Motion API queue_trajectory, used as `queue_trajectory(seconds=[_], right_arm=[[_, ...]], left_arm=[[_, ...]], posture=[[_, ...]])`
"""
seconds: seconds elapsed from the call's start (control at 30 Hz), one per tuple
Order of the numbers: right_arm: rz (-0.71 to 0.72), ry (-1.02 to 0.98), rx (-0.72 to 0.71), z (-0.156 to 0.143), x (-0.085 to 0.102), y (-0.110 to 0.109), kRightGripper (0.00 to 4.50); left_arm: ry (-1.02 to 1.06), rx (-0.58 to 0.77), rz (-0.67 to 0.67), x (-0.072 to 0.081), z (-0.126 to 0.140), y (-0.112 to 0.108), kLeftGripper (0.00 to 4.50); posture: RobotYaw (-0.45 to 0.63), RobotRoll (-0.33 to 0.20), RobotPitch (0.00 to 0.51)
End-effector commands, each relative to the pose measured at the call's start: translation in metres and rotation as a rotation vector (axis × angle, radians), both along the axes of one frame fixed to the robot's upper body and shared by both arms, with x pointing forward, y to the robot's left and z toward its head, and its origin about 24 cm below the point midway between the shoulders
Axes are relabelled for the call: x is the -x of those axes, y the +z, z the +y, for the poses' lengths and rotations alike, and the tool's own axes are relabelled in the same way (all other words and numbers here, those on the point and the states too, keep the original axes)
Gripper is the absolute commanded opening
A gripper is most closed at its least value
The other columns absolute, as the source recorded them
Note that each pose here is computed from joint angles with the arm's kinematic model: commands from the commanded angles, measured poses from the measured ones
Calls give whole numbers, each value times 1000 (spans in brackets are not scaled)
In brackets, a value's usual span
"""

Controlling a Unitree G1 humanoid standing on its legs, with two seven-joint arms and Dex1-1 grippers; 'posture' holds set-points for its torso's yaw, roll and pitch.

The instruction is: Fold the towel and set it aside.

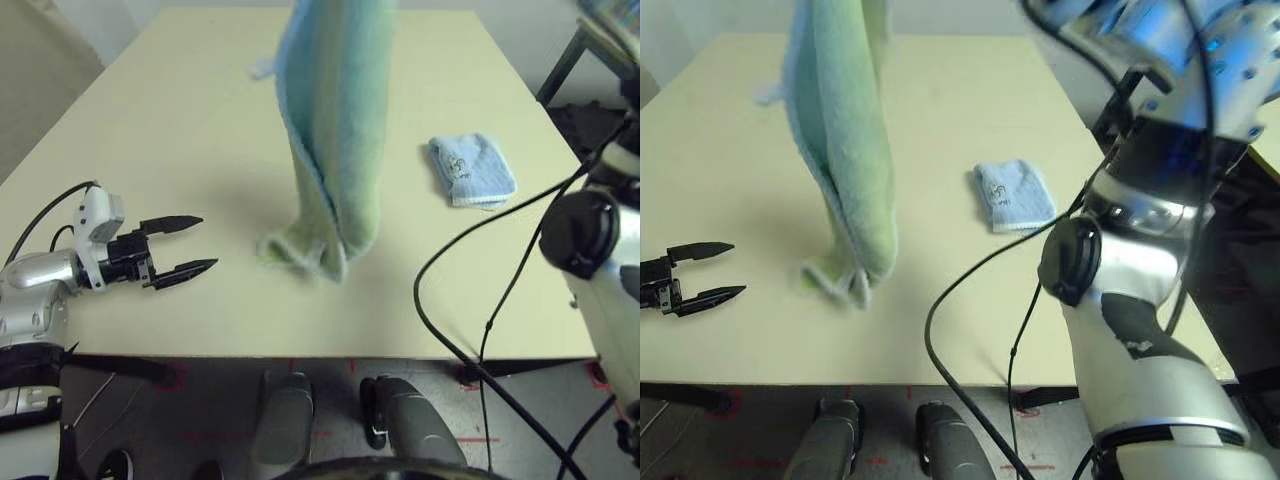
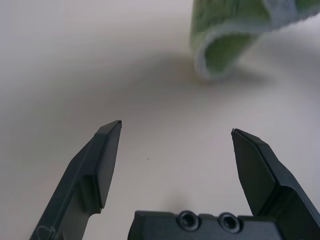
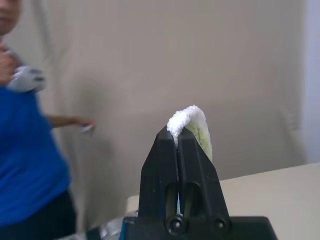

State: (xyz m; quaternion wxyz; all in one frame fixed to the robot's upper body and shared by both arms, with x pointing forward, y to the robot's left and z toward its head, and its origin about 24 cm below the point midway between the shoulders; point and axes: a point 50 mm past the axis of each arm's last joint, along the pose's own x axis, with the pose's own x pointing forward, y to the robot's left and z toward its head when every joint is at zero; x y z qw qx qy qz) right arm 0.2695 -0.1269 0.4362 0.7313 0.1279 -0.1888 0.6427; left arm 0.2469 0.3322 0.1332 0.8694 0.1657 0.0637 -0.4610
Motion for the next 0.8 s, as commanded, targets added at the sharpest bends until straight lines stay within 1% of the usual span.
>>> queue_trajectory(seconds=[0.03, 0.1, 0.23, 0.27, 0.33, 0.4, 0.47, 0.53, 0.57, 0.67, 0.8], right_arm=[[-33, -67, 173, 7, -2, -4, 33], [-27, -46, 212, 12, 0, -3, 33], [-3, -10, 121, 27, 1, 17, 33], [18, -44, 72, 32, -5, 22, 33], [41, -128, 47, 39, -16, 21, 33], [87, -238, 93, 40, -33, 7, 33], [100, -362, 242, 37, -49, -20, 33], [124, -405, 405, 32, -56, -48, 33], [134, -391, 449, 31, -55, -57, 33], [162, -327, 481, 31, -50, -67, 33], [172, -302, 468, 29, -47, -68, 33]], left_arm=[[2, -23, 9, 2, 0, -3, 4500], [4, -23, 11, 2, 1, -4, 4500], [-5, -31, 20, 2, 1, -3, 4500], [-12, -35, 22, 1, 0, -2, 4500], [-26, -42, 24, -1, -2, -1, 4500], [-47, -46, 28, -1, -5, 0, 4500], [-70, -52, 38, 0, -9, -2, 4500], [-78, -55, 44, 1, -12, -4, 4500], [-79, -56, 45, 1, -12, -4, 4500], [-87, -54, 49, 2, -15, -5, 4500], [-115, -50, 54, 3, -23, -5, 4500]], posture=[[103, 0, 132], [98, 0, 128], [88, 0, 124], [92, 0, 122], [96, 0, 122], [96, 0, 122], [100, 0, 122], [100, 0, 123], [100, 0, 123], [99, 0, 125], [99, 0, 132]])
